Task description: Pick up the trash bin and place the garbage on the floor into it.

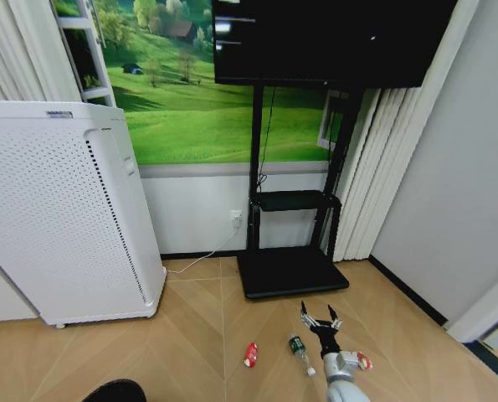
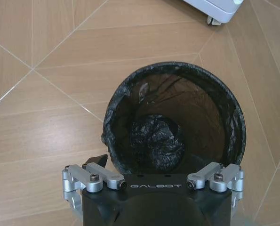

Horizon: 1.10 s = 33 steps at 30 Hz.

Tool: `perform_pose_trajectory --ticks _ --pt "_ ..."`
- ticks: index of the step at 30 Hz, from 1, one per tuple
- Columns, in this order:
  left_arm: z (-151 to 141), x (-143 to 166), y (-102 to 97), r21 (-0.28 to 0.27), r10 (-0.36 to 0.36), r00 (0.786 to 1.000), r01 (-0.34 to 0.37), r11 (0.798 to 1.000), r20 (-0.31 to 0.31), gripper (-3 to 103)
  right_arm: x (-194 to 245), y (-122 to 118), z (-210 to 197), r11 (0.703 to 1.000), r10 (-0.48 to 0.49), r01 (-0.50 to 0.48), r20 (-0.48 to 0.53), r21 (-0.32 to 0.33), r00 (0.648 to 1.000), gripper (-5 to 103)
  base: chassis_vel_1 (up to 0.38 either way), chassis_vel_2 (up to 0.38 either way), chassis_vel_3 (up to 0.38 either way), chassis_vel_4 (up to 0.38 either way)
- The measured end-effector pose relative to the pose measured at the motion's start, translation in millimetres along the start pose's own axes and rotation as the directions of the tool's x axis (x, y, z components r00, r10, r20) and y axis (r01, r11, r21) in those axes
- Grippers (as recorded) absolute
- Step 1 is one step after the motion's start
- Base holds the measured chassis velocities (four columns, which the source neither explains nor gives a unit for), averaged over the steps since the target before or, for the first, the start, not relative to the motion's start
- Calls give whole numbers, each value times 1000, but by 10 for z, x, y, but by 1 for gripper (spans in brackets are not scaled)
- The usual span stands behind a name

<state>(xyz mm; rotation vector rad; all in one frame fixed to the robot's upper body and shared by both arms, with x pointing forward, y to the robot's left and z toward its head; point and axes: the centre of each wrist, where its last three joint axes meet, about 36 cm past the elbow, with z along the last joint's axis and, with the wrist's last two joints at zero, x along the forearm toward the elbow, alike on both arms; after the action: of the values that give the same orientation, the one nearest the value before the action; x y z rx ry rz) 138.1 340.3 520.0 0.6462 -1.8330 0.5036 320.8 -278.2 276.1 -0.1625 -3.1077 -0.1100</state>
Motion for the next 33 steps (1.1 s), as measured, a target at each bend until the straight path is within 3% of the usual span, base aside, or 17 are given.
perform_pose_trajectory --ticks 6,15,18,21,22,26,33 --pt "108 -10 33 -11 8 999 -9 1000 -33 100 -62 1 -24 1000 2 -2 3 -4 1000 100 0 0 0 0" --pt "80 -32 -5 -51 65 997 -64 997 33 100 -79 -52 -37 999 30 -30 6 -16 1000 100 0 0 0 0" --pt "91 -129 -1 -27 76 997 -75 997 28 100 -42 -89 -44 999 32 -32 2 -14 999 100 0 0 0 0" --pt "209 -142 2 46 69 998 -69 997 -4 100 -41 -142 -86 999 33 -33 5 -15 999 100 0 0 0 0" --pt "209 -142 2 46 69 998 -69 997 -4 100 -41 -142 -86 999 33 -33 5 -15 999 100 0 0 0 0" --pt "289 -91 27 162 77 995 -66 985 -67 100 -100 -151 -97 999 35 -35 3 -27 999 100 0 0 0 0" --pt "284 -131 145 204 60 996 -45 978 -69 100 -100 -104 -66 999 28 -28 -5 -33 1000 100 0 0 0 0"
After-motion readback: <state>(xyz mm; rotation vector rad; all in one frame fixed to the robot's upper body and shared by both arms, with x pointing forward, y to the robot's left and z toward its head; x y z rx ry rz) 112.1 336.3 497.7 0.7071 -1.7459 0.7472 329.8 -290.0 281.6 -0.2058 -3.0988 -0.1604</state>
